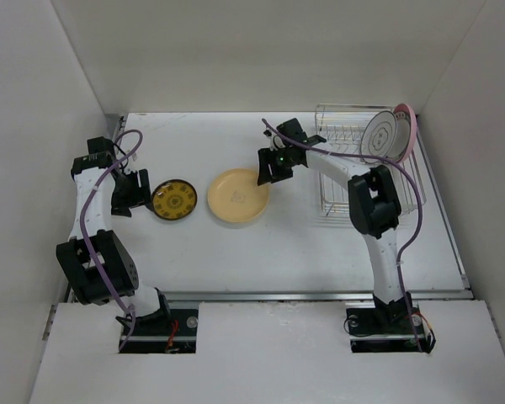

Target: Unload the plates from the dish rack

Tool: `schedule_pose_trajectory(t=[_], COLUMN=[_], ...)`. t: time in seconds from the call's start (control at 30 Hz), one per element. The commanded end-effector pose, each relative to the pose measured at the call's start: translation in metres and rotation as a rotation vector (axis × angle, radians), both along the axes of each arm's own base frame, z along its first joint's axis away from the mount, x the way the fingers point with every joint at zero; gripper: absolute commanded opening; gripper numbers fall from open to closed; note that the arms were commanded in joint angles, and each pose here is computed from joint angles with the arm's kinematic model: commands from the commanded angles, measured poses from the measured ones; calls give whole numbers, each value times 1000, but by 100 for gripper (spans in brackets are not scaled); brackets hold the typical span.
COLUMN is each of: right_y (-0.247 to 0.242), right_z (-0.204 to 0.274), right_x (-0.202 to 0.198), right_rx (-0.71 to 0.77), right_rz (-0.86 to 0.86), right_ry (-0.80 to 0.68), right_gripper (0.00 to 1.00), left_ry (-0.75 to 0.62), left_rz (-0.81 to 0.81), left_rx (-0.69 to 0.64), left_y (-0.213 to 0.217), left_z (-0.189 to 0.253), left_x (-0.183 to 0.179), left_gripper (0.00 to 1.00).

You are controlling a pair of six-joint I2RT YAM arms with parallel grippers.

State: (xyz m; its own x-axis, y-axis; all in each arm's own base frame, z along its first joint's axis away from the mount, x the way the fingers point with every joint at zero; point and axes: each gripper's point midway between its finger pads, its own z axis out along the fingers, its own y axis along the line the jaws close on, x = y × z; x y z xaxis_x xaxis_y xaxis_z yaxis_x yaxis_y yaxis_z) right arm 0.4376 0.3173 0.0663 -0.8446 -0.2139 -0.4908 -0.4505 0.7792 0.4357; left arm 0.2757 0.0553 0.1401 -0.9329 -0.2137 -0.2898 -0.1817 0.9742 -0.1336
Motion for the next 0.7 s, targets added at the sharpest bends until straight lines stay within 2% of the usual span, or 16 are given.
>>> schedule_pose_trajectory(t=[0.0, 0.13, 0.23, 0.27, 0.43, 0.53, 0.57, 0.67], right_y=[-19, -39, -43, -28, -13, -30, -38, -96], right_z=[49, 63, 64, 68, 64, 107, 124, 184], right_x=[14, 19, 19, 10, 4, 14, 19, 36], right_rx=[-73, -205, -248, -229, -222, -209, -203, -230], right_rz=[-81, -157, -161, -130, -93, -206, -239, -436], right_ry=[-123, -180, -223, -234, -257, -338, -377, -508], right_gripper=[63, 63, 46, 41, 34, 35, 46, 60], left_ry=[7, 22, 22, 22, 13, 16, 16, 18], left_rz=[1, -2, -2, -2, -11, -8, -8, -5], left_rx=[4, -10, -10, -10, -4, 6, 6, 14], left_y=[-1, -3, -3, -3, -3, -2, -2, 0], left_z=[2, 0, 0, 0, 2, 2, 2, 2], left_x=[-7, -8, -8, -8, -9, -11, -11, -12], left_gripper=[63, 63, 63, 63, 63, 63, 63, 63])
